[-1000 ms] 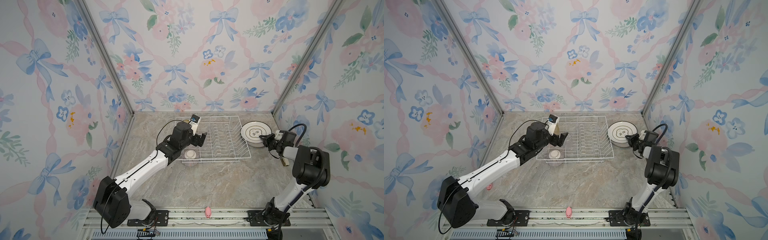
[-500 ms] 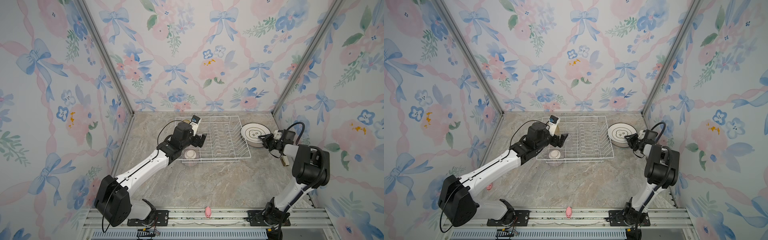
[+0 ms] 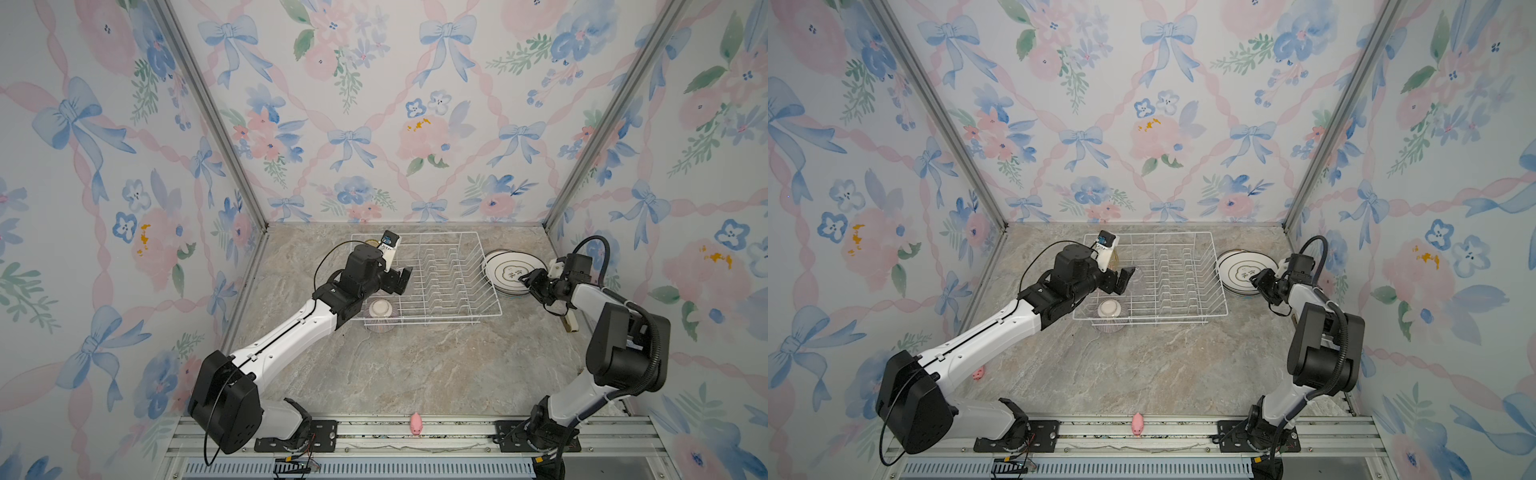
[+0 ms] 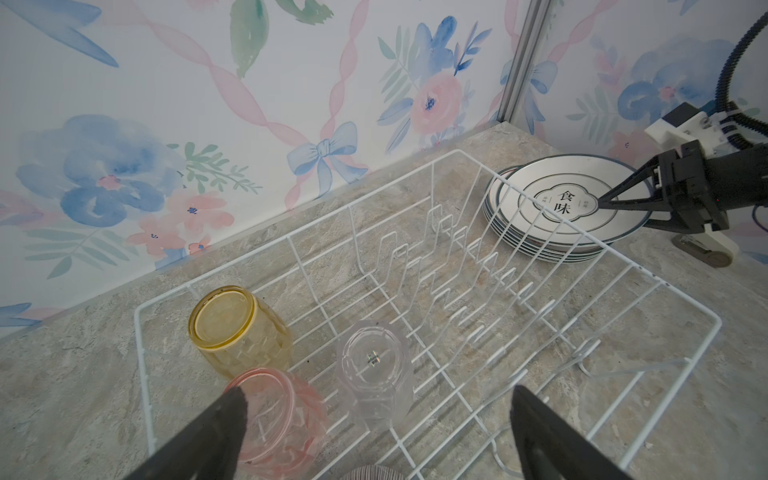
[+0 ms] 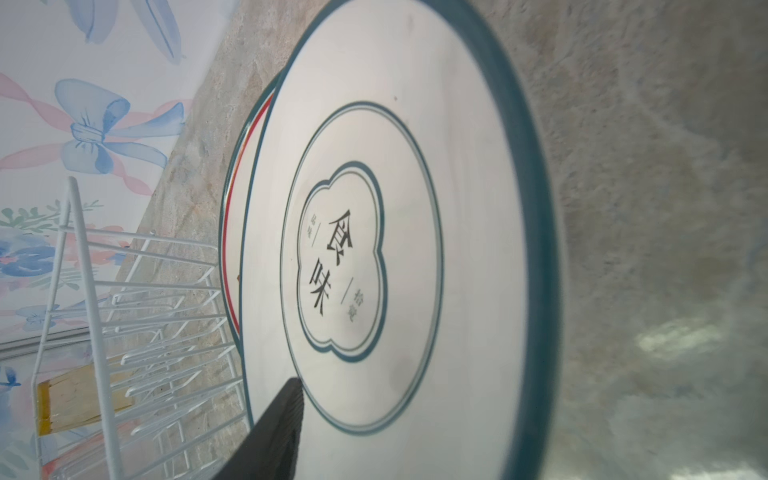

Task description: Unload the mixed dishes from the dish rack

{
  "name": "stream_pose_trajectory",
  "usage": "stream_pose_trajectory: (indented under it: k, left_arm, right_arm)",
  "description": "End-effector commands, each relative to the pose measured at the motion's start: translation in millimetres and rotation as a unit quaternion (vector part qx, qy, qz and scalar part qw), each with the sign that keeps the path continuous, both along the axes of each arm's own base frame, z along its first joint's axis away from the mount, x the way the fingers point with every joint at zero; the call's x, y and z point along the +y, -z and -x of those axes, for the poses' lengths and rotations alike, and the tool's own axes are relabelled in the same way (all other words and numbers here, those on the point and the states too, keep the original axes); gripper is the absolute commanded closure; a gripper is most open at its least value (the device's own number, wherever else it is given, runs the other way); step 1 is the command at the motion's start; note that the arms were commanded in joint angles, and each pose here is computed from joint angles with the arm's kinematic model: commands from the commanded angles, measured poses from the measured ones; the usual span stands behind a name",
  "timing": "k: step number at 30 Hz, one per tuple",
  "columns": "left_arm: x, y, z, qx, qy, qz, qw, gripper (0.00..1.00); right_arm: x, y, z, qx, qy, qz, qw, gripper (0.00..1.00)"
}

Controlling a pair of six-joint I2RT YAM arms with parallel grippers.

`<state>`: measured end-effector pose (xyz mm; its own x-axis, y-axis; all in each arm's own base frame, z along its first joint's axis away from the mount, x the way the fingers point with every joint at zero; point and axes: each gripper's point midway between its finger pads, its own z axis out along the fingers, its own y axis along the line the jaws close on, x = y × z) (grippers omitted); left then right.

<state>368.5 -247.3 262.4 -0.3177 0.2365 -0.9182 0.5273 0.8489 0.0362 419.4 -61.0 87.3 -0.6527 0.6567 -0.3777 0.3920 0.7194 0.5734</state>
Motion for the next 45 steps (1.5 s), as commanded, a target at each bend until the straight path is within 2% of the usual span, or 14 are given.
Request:
stream_pose_trajectory:
  k: [1, 12, 27, 37, 42, 45]
  left_arm:
    - [6.2, 4.6, 5.2, 0.005, 0.003, -0.008, 1.0, 0.02]
    - [12.2, 8.5, 9.9, 0.009, 0.001, -0.007, 1.0, 0.02]
    - [11.0, 17.9, 7.6, 0.021, 0.003, -0.01, 1.0, 0.02]
    - [-5.6, 44.8, 6.6, 0.061, 0.044, -0.026, 0.997, 0.03]
    - [-5.2, 61.0, -1.4, 0.087, 0.029, -0.044, 0.995, 0.19]
    - [-2.0, 71.0, -11.9, 0.097, 0.007, -0.065, 0.993, 0.14]
  right_arm:
    - [-0.8, -1.9, 9.9, 0.023, -0.017, 0.037, 0.999, 0.49]
    - [5.8, 2.5, 19.9, 0.067, -0.054, 0.078, 0.993, 0.44]
    - [8.5, 9.3, 30.8, 0.08, -0.062, 0.076, 0.992, 0.41]
    - [1.9, -52.3, 52.9, 0.014, -0.045, 0.115, 0.992, 0.42]
    - [11.7, -98.6, 61.8, -0.035, -0.048, 0.147, 0.987, 0.42]
    - [23.7, -122.4, 67.1, -0.061, -0.059, 0.166, 0.982, 0.4]
